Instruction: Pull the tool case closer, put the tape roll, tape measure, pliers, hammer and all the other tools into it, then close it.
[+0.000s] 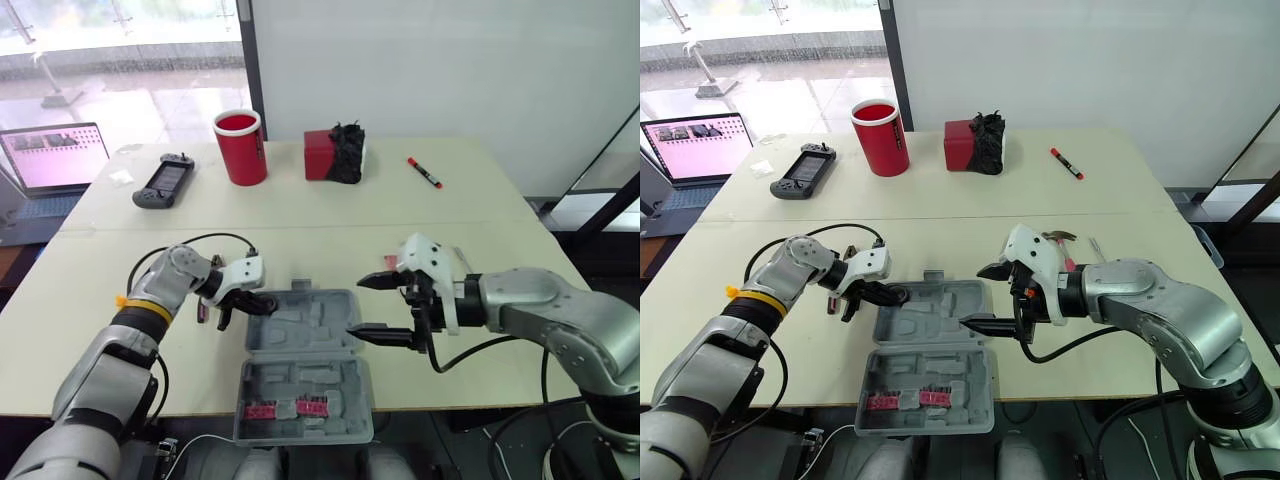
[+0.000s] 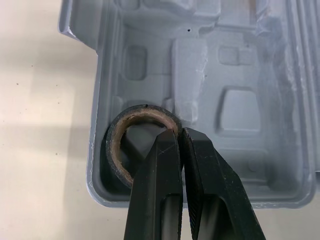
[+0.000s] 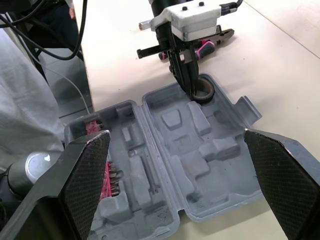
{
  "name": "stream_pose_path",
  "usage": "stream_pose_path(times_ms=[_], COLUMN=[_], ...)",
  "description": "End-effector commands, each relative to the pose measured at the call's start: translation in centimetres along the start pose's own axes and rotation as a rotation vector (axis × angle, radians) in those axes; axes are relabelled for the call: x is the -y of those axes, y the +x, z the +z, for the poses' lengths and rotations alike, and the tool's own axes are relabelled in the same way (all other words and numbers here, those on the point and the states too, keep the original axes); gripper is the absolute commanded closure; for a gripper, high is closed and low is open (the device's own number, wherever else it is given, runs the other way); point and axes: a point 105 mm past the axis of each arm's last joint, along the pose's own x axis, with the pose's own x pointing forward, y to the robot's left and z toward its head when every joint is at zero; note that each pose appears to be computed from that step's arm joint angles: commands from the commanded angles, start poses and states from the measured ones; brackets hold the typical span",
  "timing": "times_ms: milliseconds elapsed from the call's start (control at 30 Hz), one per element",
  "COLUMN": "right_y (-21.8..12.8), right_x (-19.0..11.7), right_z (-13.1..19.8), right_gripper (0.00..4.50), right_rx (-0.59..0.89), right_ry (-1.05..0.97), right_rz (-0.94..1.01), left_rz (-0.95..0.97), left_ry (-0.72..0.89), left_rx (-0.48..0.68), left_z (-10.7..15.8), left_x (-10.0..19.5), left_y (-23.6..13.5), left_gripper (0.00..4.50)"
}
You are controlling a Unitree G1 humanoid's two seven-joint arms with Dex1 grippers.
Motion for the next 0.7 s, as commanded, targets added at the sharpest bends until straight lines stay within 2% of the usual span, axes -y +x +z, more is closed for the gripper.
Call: stream_pose_path(times_ms=[33,200,467,700], right_y=[-0.1,0.3,0.3,0.4], right_x=[-0.1,0.0,0.4,0.6], right_z=[1.0,1.2,1.3,1.3], right_gripper=[0.0,0.0,0.0,0.0], right_rx=[0.029,0.038,0.036,0.039], right_ry=[-0.045,-0.054,-0.057,-0.06], right_rz=[0.004,0.007,-0.003,-0.012], left_rz=[0.013,0.006,0.072,0.045], left_ry=[0.019,0.016,0.014,0.002], left_rx=[0.036,0.003,-0.054,-0.031], left_z=[0.9,0.1,-0.9,-0.3], left_x=[-0.2,0.2,-0.6,-0.4], left_y=[-0.8,-0.7,-0.5,-0.2], left_gripper=[4.4,4.4,4.4,4.4])
